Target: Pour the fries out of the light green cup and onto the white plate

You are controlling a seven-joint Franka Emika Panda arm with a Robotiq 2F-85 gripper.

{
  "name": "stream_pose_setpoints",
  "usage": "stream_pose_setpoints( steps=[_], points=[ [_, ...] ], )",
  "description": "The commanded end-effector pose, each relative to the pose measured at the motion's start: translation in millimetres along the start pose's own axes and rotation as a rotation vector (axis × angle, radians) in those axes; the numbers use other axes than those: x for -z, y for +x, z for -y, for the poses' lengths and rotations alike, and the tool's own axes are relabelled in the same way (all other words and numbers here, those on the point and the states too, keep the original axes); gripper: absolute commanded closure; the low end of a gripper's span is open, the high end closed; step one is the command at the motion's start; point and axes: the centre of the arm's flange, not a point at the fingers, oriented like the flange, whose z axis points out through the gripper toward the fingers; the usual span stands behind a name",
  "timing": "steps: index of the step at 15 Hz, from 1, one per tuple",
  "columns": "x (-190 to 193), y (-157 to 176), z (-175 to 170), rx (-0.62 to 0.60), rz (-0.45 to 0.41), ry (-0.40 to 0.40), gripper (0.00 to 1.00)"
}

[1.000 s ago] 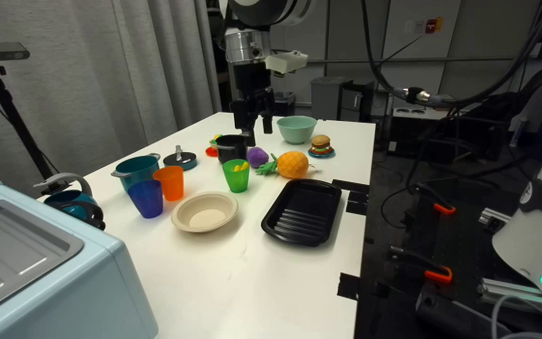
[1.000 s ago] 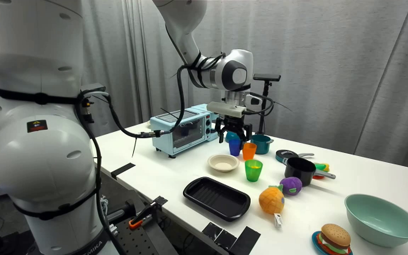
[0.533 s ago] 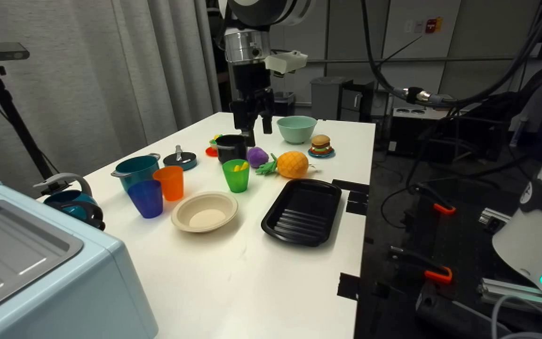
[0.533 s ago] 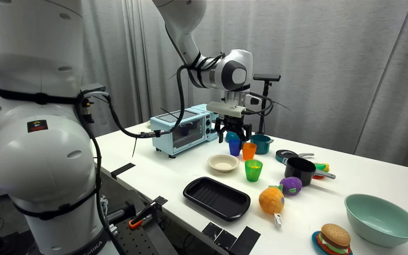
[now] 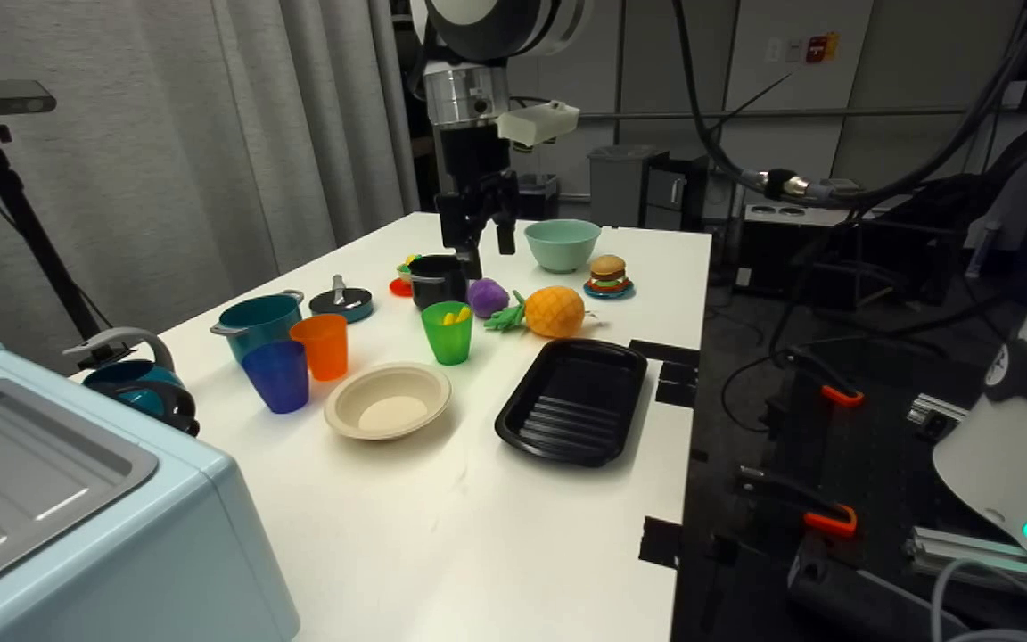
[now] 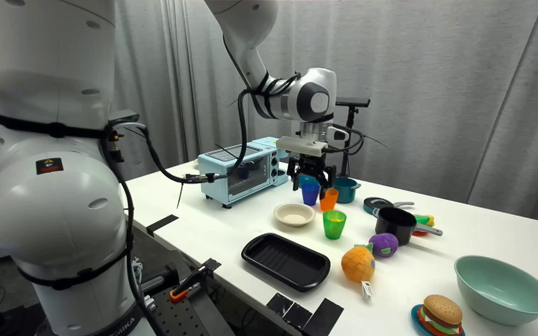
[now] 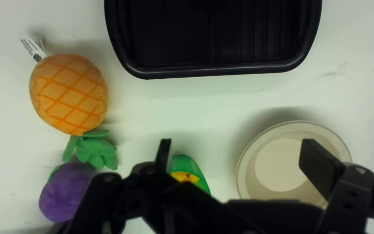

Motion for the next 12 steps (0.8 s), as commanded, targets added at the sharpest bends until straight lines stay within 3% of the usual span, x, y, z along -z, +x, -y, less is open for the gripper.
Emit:
stream_pose_setpoints(
  steps=[1, 7, 11, 12],
  points=[
    [-9, 38, -19, -0.024, -0.020, -0.032, 0.00],
    [-33, 86, -54, -0.002, -0.053, -0.064, 0.00],
    [-53, 106, -73, 0.165, -0.038, 0.013, 0.00],
    [-55, 97, -63, 0.215, -0.035, 0.038, 0.00]
  ],
)
